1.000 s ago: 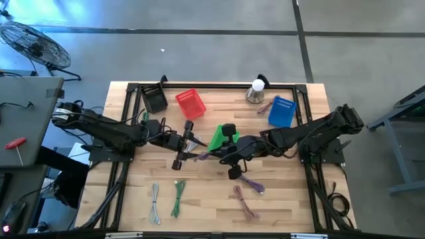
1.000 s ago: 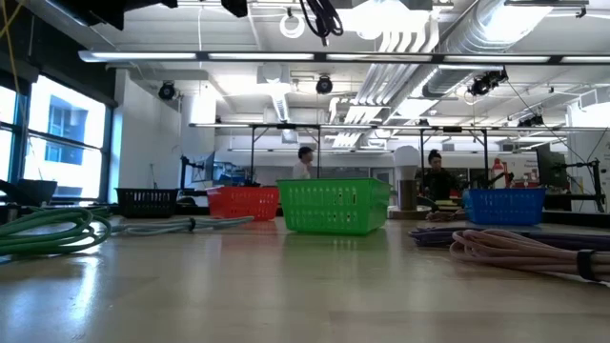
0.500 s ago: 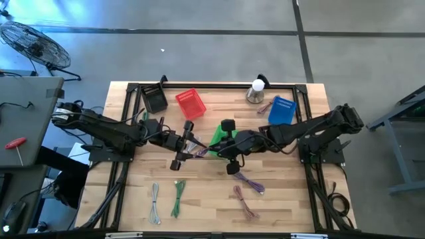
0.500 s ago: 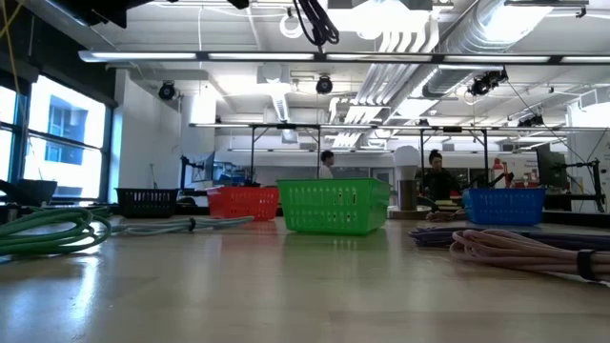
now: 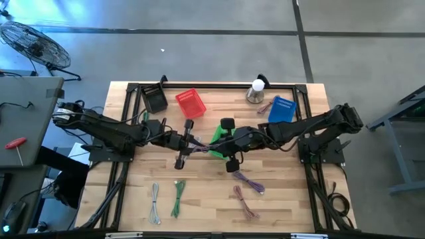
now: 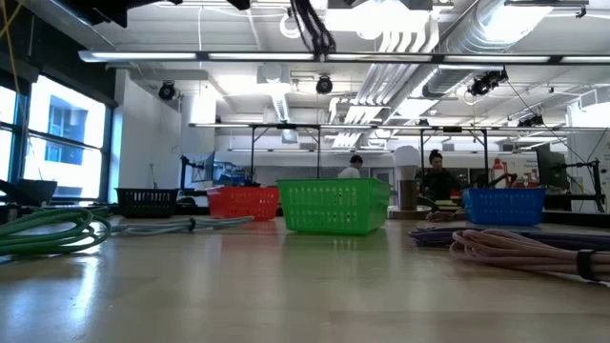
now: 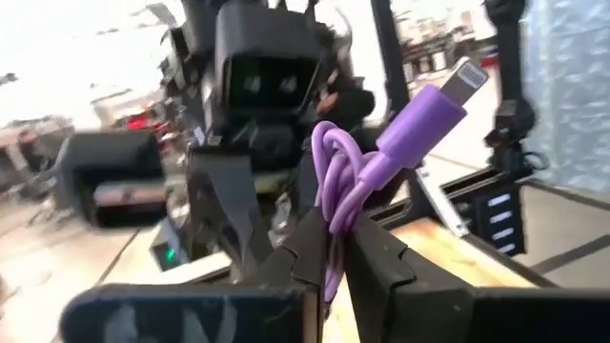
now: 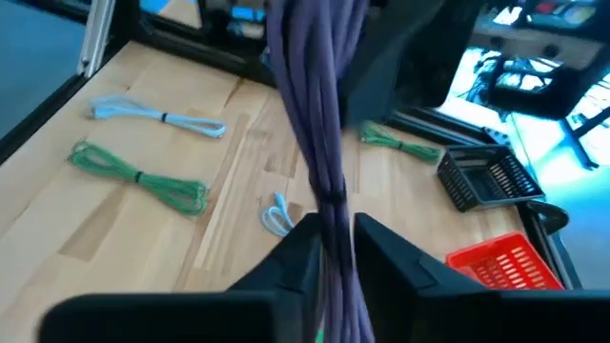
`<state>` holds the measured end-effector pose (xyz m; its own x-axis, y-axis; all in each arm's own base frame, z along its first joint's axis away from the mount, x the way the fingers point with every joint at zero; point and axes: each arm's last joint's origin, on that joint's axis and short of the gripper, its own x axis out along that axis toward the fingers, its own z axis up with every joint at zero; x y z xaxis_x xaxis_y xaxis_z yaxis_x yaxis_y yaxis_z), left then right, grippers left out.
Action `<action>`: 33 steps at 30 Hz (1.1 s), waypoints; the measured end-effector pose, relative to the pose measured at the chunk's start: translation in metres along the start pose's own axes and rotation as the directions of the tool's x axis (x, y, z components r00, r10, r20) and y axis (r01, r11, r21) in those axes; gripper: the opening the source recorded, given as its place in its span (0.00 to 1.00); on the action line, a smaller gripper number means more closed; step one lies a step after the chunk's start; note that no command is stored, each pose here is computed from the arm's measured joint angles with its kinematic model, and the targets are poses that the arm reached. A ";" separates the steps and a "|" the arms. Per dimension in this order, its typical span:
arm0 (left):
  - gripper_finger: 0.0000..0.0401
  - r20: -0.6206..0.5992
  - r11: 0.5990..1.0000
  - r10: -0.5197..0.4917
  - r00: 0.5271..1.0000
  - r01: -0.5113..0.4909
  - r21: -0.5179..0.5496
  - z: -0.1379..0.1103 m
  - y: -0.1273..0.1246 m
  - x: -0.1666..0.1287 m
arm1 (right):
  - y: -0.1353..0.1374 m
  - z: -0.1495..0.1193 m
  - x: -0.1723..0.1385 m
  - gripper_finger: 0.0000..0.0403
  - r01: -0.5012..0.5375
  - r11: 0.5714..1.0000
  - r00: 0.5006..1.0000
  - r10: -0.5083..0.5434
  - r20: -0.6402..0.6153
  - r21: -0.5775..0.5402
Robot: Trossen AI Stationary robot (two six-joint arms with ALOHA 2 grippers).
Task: Pick & Place USB Port
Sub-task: Put the top violet charger cable into the black basket
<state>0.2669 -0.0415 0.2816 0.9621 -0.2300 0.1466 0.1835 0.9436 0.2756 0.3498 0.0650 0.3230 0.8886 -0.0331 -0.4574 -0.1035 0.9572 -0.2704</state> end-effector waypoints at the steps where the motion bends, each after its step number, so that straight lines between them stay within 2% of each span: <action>1: 0.05 -0.011 1.000 0.007 1.000 -0.007 -0.005 -0.001 0.000 0.000 | 0.001 0.000 0.000 0.20 0.010 1.000 1.000 -0.010 -0.008 0.003; 5: 0.03 -0.027 0.999 0.052 0.998 -0.052 -0.004 -0.002 0.001 0.000 | 0.008 -0.004 -0.002 0.33 0.088 0.996 0.994 -0.089 -0.067 -0.016; 8: 0.03 -0.062 0.988 0.156 0.986 -0.156 0.000 0.002 0.005 -0.005 | 0.014 -0.008 -0.005 0.42 0.172 0.984 0.975 -0.176 -0.133 -0.040; 10: 0.02 -0.125 0.961 0.277 0.953 -0.277 0.016 0.005 0.009 -0.012 | 0.017 -0.013 -0.008 0.47 0.226 0.971 0.953 -0.237 -0.186 -0.078; 12: 0.02 -0.199 0.906 0.421 0.885 -0.420 0.052 0.010 0.013 -0.023 | 0.021 -0.019 -0.011 0.51 0.281 0.954 0.921 -0.300 -0.249 -0.109; 14: 0.02 -0.279 0.811 0.581 0.764 -0.573 0.119 0.014 0.017 -0.036 | 0.022 -0.025 -0.014 0.54 0.328 0.937 0.890 -0.348 -0.294 -0.119; 17: 0.02 -0.353 0.626 0.766 0.537 -0.748 0.219 0.024 0.022 -0.056 | 0.022 -0.031 -0.017 0.55 0.369 0.922 0.854 -0.385 -0.349 -0.115; 20: 0.02 -0.375 0.437 0.872 0.314 -0.845 0.308 0.034 0.027 -0.081 | 0.021 -0.036 -0.019 0.54 0.386 0.917 0.834 -0.392 -0.388 -0.096; 23: 0.02 -0.348 0.253 0.931 0.113 -0.885 0.390 0.040 0.031 -0.106 | 0.019 -0.038 -0.019 0.52 0.400 0.914 0.824 -0.392 -0.408 -0.070; 24: 0.02 -0.336 0.205 0.939 0.069 -0.898 0.388 0.041 0.032 -0.112 | 0.019 -0.039 -0.020 0.52 0.403 0.913 0.824 -0.391 -0.410 -0.062; 25: 0.02 -0.330 0.175 0.943 0.047 -0.913 0.369 0.043 0.034 -0.119 | 0.018 -0.039 -0.020 0.51 0.405 0.913 0.822 -0.391 -0.413 -0.059; 28: 0.02 -0.335 0.113 0.942 0.011 -0.951 0.287 0.045 0.041 -0.135 | 0.019 -0.039 -0.020 0.49 0.403 0.913 0.823 -0.388 -0.414 -0.054; 33: 0.02 -0.341 -0.032 0.932 -0.121 -0.967 0.254 0.038 0.055 -0.151 | 0.019 -0.038 -0.019 0.46 0.406 0.913 0.827 -0.388 -0.407 -0.045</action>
<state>0.1239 0.0365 0.3105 0.1235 0.9887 -0.0848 -0.9872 0.1311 0.0910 0.3137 0.0723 0.2943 0.5930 -0.5158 -0.6183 0.2465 0.8473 -0.4705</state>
